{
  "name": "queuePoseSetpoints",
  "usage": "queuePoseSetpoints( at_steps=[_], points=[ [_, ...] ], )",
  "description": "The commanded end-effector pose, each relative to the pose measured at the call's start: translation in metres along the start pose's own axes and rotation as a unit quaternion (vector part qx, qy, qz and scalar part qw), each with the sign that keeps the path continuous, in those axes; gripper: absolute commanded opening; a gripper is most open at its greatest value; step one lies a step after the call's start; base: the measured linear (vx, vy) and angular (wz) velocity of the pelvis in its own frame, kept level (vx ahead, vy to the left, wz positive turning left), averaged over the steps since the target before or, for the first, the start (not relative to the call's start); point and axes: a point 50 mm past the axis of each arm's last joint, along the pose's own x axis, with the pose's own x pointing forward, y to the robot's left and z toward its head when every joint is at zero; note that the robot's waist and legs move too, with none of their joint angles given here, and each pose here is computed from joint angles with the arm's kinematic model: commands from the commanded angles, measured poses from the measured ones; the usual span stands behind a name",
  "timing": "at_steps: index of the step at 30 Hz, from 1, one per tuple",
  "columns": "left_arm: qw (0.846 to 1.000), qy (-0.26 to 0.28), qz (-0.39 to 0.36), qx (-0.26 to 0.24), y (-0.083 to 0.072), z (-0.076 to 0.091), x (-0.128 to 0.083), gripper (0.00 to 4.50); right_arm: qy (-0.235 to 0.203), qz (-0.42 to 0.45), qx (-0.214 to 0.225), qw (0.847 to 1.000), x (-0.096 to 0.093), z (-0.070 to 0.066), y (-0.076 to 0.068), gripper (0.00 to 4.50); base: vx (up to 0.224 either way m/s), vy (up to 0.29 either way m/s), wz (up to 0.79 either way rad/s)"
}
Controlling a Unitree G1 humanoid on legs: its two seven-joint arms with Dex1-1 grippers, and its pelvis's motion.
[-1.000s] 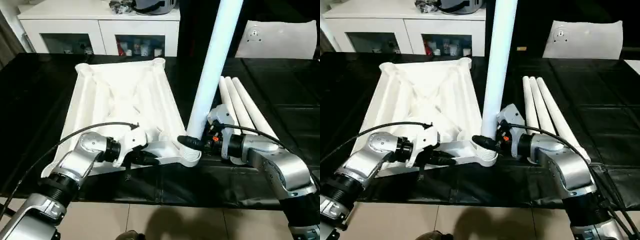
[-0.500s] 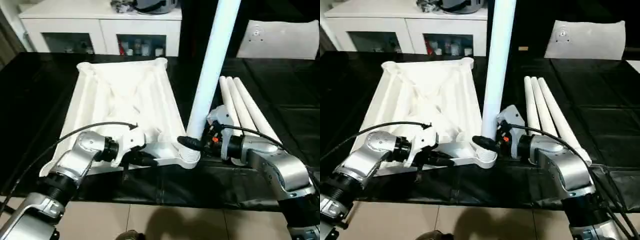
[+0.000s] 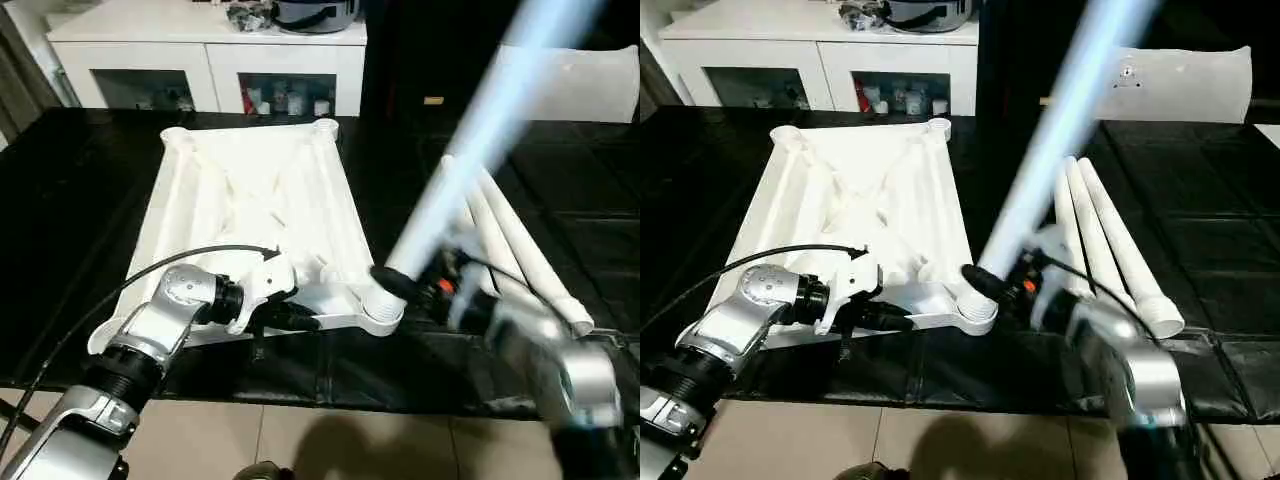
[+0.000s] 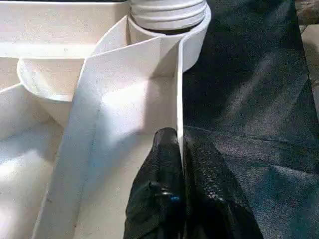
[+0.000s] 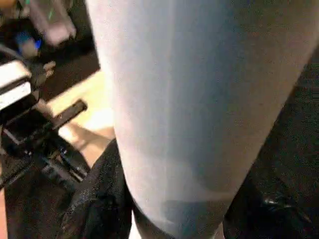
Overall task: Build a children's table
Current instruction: Insert table leg to table base
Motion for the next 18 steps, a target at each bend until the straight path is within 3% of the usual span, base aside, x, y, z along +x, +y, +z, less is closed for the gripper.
queuePoseSetpoints(
  at_steps=[1, 7, 11, 18],
  points=[
    [0.997, -0.045, 0.061, 0.015, 0.015, 0.021, -0.008, 0.00, 0.064, -0.011, 0.050, 0.997, -0.006, -0.040, 0.002, 1.89, 0.000, 0.000, 0.00],
    [0.996, -0.040, 0.075, 0.021, 0.020, 0.022, -0.008, 0.00, 0.037, -0.031, 0.009, 0.999, -0.013, -0.042, 0.005, 1.89, 0.000, 0.000, 0.00],
    [0.997, -0.031, 0.068, 0.029, 0.020, 0.023, -0.008, 0.00, 0.081, 0.017, -0.063, 0.995, -0.008, -0.043, 0.014, 1.89, 0.000, 0.000, 0.00],
    [0.997, -0.009, 0.060, 0.046, 0.020, 0.022, -0.009, 0.00, 0.124, 0.081, -0.099, 0.984, 0.002, -0.042, 0.020, 1.89, 0.000, 0.000, 0.00]
  ],
)
